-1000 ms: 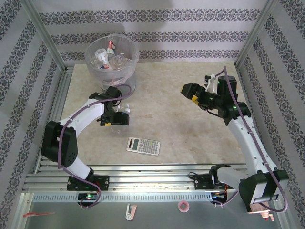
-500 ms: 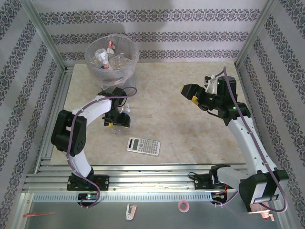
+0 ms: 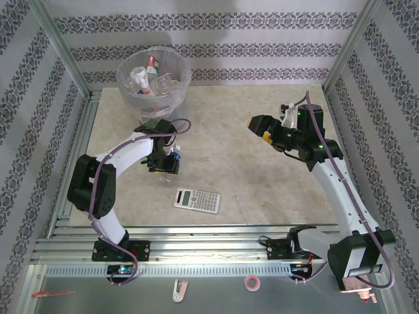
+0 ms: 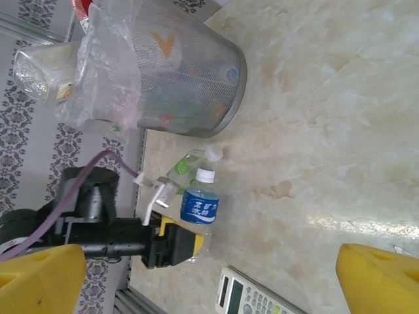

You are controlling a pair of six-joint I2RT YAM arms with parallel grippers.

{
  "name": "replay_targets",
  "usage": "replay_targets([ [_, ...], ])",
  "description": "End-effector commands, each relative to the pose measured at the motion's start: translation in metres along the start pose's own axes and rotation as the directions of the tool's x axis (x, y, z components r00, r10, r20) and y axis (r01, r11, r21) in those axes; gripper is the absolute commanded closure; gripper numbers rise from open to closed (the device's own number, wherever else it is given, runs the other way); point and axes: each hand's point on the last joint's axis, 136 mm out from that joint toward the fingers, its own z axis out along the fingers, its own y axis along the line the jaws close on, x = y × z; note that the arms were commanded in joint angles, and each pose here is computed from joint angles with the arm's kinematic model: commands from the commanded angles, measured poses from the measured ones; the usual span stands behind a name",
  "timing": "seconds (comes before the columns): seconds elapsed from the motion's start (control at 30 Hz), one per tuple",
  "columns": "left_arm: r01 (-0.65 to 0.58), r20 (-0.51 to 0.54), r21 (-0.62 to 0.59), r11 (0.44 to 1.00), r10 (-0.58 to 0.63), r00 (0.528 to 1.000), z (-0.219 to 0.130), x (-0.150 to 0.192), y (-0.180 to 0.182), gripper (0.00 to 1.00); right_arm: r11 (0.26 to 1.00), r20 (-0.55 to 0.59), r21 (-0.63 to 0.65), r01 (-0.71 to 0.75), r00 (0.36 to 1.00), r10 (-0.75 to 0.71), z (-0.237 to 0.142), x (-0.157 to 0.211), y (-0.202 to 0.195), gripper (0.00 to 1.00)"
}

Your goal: Throw the plastic bottles in the bin

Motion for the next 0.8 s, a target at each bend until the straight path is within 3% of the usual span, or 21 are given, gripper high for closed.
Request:
replay_targets([
  [0.0, -0.053, 0.107, 0.096, 0.994, 0.043, 0.993, -0.03, -0.004, -0.022, 0.53, 1.0, 0.032, -0.01, 0.028, 0.999, -0.028, -0.001, -0.011, 0.007, 0.02],
  [0.2, -0.178, 0.348, 0.278, 0.944, 0.074, 0.935, -0.1, -0.016, -0.064, 0.56, 1.0, 0.03, -0.006, 0.03, 0.999, -0.03, 0.001, -0.012, 0.005, 0.02],
  [0.33, -0.255, 0.532, 0.364, 0.896, 0.025, 0.846, -0.164, -0.028, -0.085, 0.57, 0.999, 0.03, -0.01, 0.032, 0.999, -0.032, 0.002, -0.015, 0.007, 0.02],
  [0.53, -0.247, 0.689, 0.325, 0.913, -0.05, 0.723, -0.254, -0.063, -0.079, 0.6, 0.999, 0.032, -0.012, 0.035, 0.999, -0.035, 0.003, -0.018, 0.009, 0.02],
  [0.63, -0.188, 0.742, 0.26, 0.947, -0.071, 0.666, -0.298, -0.086, -0.058, 0.61, 0.999, 0.033, -0.013, 0.038, 0.999, -0.037, 0.002, -0.017, 0.009, 0.02],
  [0.77, -0.101, 0.831, 0.179, 0.979, -0.095, 0.548, -0.362, -0.112, -0.017, 0.62, 0.999, 0.036, -0.01, 0.039, 0.999, -0.038, 0.0, -0.016, 0.008, 0.02],
])
